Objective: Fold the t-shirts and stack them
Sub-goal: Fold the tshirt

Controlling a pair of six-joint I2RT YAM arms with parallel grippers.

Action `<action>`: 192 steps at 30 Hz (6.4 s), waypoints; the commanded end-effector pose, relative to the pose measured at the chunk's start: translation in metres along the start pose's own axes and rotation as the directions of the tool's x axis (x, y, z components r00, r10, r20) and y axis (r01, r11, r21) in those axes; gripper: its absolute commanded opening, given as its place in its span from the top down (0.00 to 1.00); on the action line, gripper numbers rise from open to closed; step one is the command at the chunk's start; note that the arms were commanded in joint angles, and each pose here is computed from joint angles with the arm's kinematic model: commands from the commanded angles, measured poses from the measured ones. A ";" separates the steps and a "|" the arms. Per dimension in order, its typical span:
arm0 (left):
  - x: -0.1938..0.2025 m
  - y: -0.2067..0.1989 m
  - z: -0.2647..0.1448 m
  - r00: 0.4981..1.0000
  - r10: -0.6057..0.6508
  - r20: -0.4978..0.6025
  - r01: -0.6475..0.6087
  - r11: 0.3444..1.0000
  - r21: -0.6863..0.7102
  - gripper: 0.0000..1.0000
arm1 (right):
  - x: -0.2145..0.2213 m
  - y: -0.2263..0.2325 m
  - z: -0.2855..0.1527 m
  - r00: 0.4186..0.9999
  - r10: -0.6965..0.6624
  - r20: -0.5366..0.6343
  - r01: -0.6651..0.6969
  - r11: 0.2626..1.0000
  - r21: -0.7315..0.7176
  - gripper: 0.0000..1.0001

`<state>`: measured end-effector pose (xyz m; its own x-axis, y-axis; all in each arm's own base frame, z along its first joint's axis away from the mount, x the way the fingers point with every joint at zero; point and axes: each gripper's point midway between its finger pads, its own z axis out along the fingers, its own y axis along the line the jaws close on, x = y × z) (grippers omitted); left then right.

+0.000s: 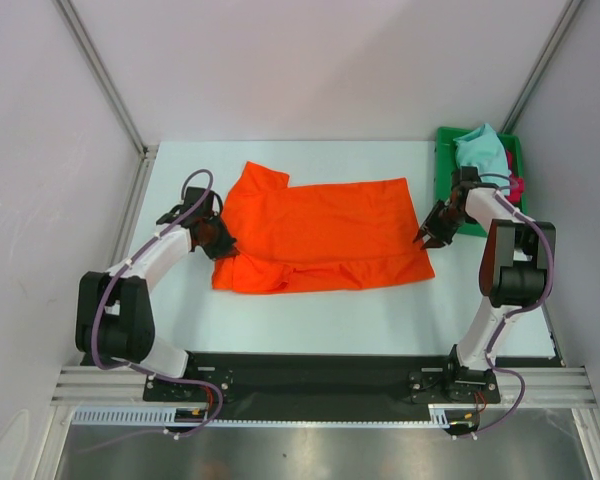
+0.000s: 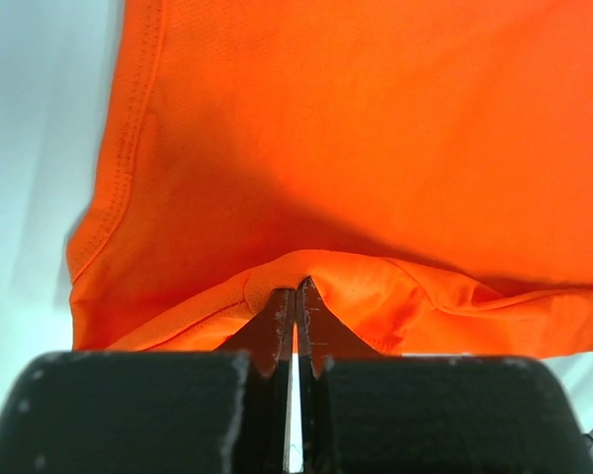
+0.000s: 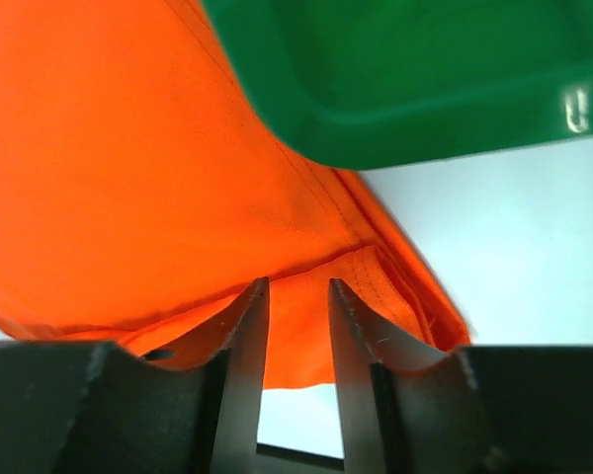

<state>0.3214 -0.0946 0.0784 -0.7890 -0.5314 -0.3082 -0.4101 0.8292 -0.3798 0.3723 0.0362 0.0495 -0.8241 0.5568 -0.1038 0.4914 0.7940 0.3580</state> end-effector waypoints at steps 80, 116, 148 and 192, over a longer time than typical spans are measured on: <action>-0.037 -0.015 0.008 0.997 0.081 0.017 -0.082 0.993 0.080 1.00 | -0.025 0.007 -0.001 0.963 0.183 0.198 -0.207 0.972 0.110 1.00; -0.050 0.016 0.043 0.999 0.041 -0.021 -0.041 0.999 -0.011 1.00 | -0.048 0.014 0.029 0.968 0.183 0.171 -0.203 0.973 0.111 1.00; 0.004 0.006 0.001 0.995 0.097 -0.033 -0.092 0.988 0.126 0.81 | 0.036 0.108 -0.007 0.968 -0.243 0.064 0.252 0.940 -0.229 0.93; 0.038 0.098 0.014 0.991 -0.032 -0.128 0.021 0.996 -0.081 0.79 | 0.053 -0.069 -0.012 0.989 -0.131 0.068 0.112 0.968 0.224 0.74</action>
<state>0.2655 -0.0458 0.0161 -0.8341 -0.5246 -0.1707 -0.4437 0.8218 -0.3574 0.2988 0.0174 0.0186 -0.8667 0.4693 -0.1691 0.4484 0.8814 0.1484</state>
